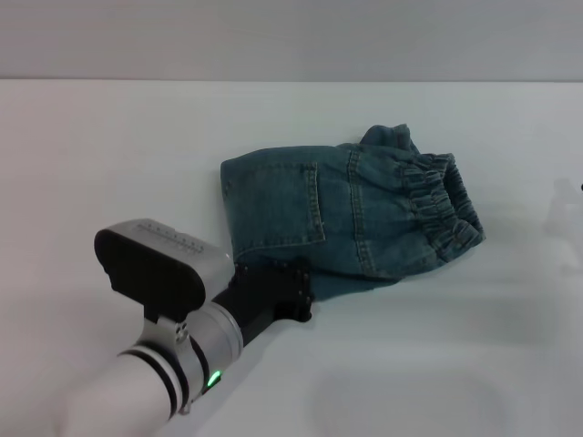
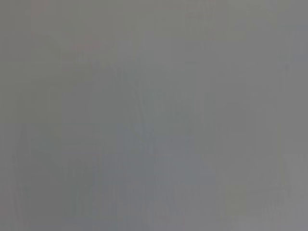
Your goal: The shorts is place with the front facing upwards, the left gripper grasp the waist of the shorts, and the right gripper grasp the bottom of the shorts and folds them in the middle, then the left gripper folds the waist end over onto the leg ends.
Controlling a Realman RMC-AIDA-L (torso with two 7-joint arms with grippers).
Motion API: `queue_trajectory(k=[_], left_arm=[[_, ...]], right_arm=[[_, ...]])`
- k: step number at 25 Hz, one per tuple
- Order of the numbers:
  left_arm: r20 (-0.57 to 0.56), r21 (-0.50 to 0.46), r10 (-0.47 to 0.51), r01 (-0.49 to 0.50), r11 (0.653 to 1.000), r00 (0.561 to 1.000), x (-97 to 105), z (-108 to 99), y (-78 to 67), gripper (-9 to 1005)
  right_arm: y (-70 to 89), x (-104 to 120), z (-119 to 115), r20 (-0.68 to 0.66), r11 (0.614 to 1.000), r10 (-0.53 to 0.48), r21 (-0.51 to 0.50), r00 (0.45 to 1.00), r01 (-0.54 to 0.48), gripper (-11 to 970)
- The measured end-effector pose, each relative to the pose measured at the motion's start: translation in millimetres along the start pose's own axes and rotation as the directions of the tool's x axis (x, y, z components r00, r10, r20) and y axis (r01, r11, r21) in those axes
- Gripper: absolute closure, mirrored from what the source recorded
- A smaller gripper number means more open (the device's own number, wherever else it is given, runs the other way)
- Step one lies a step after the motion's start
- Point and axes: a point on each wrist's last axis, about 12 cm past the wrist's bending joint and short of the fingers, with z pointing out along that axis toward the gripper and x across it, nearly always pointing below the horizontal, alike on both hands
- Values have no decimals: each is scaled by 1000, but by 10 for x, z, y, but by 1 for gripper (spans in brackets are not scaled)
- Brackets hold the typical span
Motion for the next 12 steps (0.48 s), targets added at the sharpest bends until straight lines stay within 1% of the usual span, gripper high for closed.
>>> queue_trajectory(k=[3, 12], left_arm=[[8, -3, 4, -4, 1000, 1000, -31, 48, 35, 998], [29, -12, 25, -25, 1000, 999, -113, 181, 128, 976]], right_arm=[[6, -8, 11, 3, 1000, 0, -3, 1000, 0, 960], [1, -17, 5, 6, 1000, 2, -2, 1000, -2, 960]])
